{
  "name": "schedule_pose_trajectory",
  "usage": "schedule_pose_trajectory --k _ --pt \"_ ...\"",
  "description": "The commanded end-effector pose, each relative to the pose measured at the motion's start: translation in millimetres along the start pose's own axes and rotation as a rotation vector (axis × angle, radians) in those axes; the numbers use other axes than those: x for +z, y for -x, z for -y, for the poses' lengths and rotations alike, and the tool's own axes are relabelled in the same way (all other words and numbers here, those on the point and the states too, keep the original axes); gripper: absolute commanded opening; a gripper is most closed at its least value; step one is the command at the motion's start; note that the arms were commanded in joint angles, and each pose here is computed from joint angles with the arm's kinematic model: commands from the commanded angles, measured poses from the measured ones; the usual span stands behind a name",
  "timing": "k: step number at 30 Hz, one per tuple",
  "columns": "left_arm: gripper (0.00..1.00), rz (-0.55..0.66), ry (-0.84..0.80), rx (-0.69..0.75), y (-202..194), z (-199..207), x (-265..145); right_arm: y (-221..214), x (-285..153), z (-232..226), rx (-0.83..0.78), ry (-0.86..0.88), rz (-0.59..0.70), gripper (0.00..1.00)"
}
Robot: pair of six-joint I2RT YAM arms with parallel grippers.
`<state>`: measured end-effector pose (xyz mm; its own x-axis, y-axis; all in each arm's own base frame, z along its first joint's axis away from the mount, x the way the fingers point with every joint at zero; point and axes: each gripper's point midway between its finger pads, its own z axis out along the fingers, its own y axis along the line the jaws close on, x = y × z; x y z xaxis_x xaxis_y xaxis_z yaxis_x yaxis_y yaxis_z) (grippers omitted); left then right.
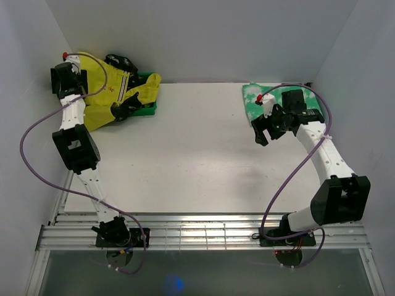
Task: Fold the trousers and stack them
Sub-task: Grab the trousers from the pile
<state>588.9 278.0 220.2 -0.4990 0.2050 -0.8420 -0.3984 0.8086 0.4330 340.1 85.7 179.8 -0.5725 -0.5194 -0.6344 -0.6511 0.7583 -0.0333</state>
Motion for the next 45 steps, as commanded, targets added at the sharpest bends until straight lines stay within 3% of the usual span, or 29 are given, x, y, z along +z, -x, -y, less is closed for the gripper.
schedule_pose_trajectory --k 1,7,18,21,24,25,26,29,32,37,45 --pt "0.96 0.047 0.033 0.026 8.6 -20.0 13.0 -6.0 -2.8 0.4 0.005 -0.011 -0.025 0.9" --pt "0.95 0.07 -0.109 0.021 0.0 12.9 25.7 -2.1 -5.0 7.0 0.009 -0.025 -0.054 0.9" --pt "0.89 0.139 -0.093 -0.05 -3.9 28.2 62.5 5.8 -11.5 13.0 0.027 -0.032 -0.092 0.9" --pt "0.76 0.158 -0.13 -0.097 2.7 36.5 67.8 5.6 -14.2 14.3 0.034 -0.035 -0.108 0.9" --pt "0.49 0.202 -0.148 -0.135 20.3 35.4 63.4 7.3 -15.9 14.5 0.033 -0.037 -0.108 0.9" --pt "0.31 0.22 -0.15 -0.142 28.6 33.7 59.9 7.9 -16.1 14.4 0.033 -0.039 -0.106 0.9" --pt "0.22 0.245 -0.147 -0.154 38.8 29.8 56.1 9.8 -17.4 14.3 0.034 -0.043 -0.096 0.9" --pt "0.0 0.35 -0.167 -0.182 84.2 16.4 31.3 9.2 -18.2 12.2 0.036 -0.042 -0.084 0.9" --pt "0.0 0.462 -0.198 -0.234 137.5 -2.2 -6.8 9.2 -18.4 9.8 0.039 -0.034 -0.076 0.9" --pt "0.0 0.704 -0.332 -0.33 234.5 -30.0 -109.3 16.5 -20.2 7.4 0.042 -0.021 -0.048 0.9" --pt "0.0 0.984 -0.612 -0.478 327.5 -36.2 -260.3 32.9 -23.9 0.8 0.044 0.022 0.011 0.9"
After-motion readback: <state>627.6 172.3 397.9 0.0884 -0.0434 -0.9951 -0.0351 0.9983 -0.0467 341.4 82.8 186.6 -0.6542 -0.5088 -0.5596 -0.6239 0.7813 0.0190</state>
